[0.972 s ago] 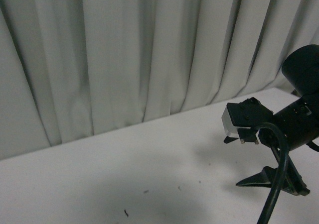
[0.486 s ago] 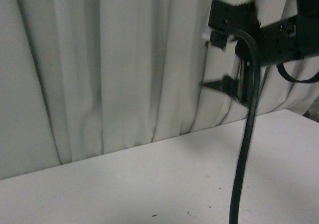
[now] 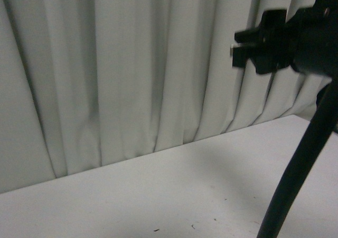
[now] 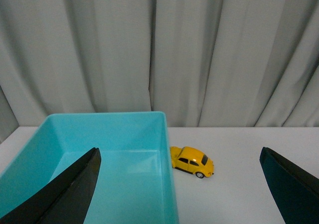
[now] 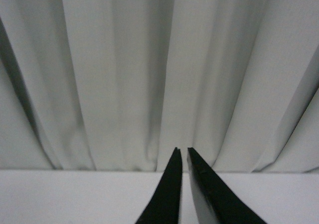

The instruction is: Wind up and store yellow beetle toy

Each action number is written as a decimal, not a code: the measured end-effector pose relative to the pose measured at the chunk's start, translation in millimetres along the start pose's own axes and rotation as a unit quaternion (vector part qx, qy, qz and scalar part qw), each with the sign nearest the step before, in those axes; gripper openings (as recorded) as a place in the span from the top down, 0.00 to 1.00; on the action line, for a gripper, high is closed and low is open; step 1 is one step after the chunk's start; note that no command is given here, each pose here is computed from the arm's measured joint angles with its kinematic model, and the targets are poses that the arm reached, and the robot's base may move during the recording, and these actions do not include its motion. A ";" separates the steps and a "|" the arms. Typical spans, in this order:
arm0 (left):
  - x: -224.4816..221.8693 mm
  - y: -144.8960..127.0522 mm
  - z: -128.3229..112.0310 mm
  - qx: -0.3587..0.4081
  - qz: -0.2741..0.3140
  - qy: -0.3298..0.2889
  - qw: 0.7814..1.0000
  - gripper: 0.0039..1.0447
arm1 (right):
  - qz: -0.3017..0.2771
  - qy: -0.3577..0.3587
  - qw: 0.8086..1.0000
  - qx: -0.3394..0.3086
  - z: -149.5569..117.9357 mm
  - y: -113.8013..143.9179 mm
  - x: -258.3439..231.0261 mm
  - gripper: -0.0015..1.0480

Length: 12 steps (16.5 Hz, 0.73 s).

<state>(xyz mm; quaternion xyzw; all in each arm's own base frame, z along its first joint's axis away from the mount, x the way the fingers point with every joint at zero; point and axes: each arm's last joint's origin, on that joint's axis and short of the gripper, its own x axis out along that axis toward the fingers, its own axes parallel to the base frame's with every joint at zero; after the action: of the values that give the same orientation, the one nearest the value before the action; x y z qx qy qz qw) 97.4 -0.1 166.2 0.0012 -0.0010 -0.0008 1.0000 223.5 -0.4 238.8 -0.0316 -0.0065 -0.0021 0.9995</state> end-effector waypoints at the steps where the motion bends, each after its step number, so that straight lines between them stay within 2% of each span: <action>1: 0.0 0.0 0.0 0.000 0.000 0.000 1.000 0.06 | 0.002 0.018 1.000 0.011 -15.6 1.3 -9.4 0.98; 5: 0.0 0.0 0.0 0.000 -0.001 0.000 1.000 0.06 | 0.001 0.003 1.000 0.023 -31.9 2.2 -40.2 0.98; 6: 0.0 0.0 0.0 0.000 0.000 0.000 1.000 0.06 | 0.002 0.011 1.000 0.023 -45.3 3.1 -55.9 0.98; 12: 0.0 0.0 0.0 0.000 0.000 0.000 1.000 0.06 | 0.002 0.010 1.000 0.023 -56.9 3.7 -78.5 0.98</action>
<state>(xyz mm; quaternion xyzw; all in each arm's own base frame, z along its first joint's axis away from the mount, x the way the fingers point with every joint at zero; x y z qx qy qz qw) 97.4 -0.1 166.2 0.0012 -0.0010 -0.0004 1.0000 145.7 0.0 180.8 -0.0083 0.0035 -0.0002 1.0000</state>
